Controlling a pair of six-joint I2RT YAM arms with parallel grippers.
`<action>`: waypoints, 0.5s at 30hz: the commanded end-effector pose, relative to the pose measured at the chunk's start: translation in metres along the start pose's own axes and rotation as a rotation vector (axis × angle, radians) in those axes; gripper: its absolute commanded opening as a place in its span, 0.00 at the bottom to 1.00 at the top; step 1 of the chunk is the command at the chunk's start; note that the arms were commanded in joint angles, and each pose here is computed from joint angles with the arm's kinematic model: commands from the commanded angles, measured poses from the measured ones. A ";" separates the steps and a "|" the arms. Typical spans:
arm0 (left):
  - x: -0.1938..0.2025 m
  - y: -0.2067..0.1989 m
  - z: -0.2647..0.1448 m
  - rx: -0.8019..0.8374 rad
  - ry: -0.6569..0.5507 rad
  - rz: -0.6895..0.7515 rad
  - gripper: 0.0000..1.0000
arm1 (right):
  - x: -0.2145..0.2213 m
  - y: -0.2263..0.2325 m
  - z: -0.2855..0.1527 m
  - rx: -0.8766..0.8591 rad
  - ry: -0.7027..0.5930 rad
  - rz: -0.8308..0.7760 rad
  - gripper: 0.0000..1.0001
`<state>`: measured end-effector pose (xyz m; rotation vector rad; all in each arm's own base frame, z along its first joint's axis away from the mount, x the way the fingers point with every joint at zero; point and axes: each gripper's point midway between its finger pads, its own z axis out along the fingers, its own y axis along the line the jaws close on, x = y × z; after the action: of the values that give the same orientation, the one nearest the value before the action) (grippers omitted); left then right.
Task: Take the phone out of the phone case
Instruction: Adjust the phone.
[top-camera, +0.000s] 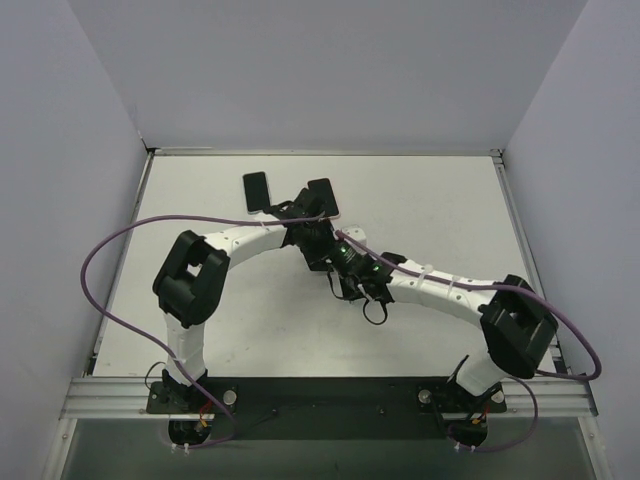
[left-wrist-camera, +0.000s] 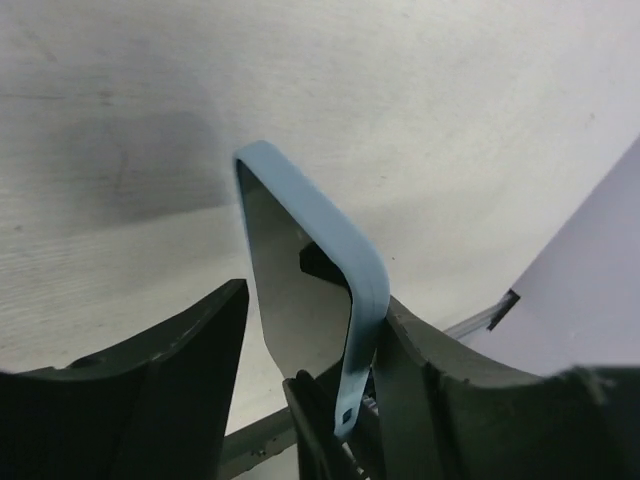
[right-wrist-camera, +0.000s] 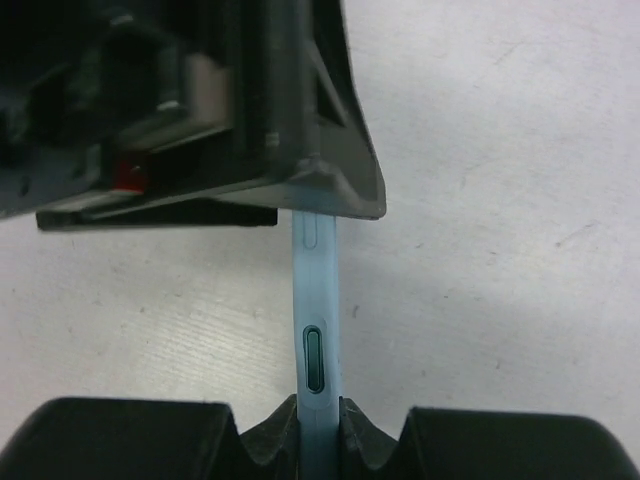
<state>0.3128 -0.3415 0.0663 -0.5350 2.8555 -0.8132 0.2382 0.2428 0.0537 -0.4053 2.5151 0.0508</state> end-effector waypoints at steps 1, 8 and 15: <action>0.001 -0.061 -0.044 0.248 0.026 0.070 0.63 | -0.022 -0.016 -0.017 -0.045 -0.059 0.192 0.00; -0.021 -0.080 -0.080 0.405 -0.042 0.111 0.70 | -0.035 -0.024 -0.026 -0.168 -0.054 0.291 0.00; -0.055 -0.063 -0.113 0.500 -0.223 0.094 0.71 | -0.061 -0.036 -0.044 -0.303 -0.120 0.420 0.00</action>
<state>0.3410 -0.3328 0.1622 -0.4434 2.5342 -1.2510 0.2593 0.2076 0.0874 -0.0449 2.5475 0.3750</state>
